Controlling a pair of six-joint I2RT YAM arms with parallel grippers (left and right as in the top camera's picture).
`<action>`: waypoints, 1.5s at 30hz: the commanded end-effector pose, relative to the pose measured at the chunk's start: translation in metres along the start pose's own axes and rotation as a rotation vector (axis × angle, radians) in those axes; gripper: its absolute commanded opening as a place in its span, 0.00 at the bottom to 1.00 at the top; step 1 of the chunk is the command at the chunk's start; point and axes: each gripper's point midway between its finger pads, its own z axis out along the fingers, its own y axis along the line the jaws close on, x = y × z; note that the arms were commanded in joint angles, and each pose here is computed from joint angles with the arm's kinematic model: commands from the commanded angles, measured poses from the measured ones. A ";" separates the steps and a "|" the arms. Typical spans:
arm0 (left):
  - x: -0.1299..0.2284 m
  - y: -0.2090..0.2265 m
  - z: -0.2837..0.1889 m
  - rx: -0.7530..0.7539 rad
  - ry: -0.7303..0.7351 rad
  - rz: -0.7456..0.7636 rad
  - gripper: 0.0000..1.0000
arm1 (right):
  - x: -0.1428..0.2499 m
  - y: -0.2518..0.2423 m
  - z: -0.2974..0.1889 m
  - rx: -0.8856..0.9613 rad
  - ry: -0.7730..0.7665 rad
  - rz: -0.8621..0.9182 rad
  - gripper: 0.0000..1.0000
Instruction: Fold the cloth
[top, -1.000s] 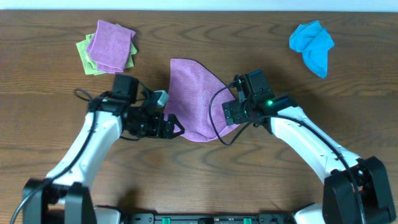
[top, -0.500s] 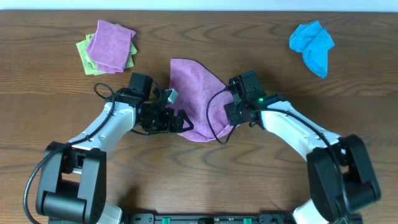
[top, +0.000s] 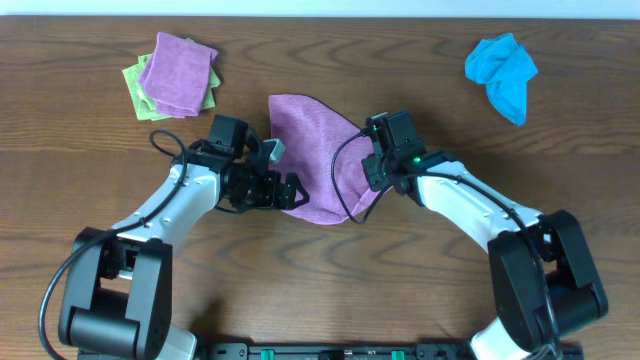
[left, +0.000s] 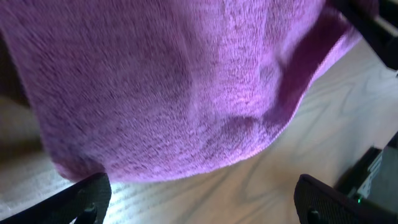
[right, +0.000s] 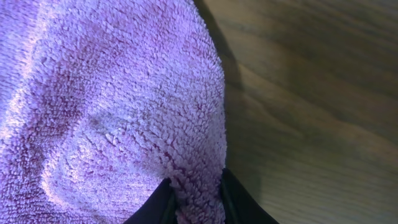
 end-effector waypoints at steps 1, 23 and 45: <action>-0.013 -0.001 0.001 -0.009 -0.037 -0.030 0.96 | 0.000 -0.010 0.002 0.046 0.001 -0.018 0.20; 0.008 -0.005 0.065 -0.025 0.081 -0.043 0.95 | -0.004 -0.019 0.001 0.100 -0.015 -0.017 0.15; 0.024 0.008 0.063 -0.089 0.140 0.006 0.95 | -0.013 -0.103 -0.008 0.314 -0.044 0.090 0.70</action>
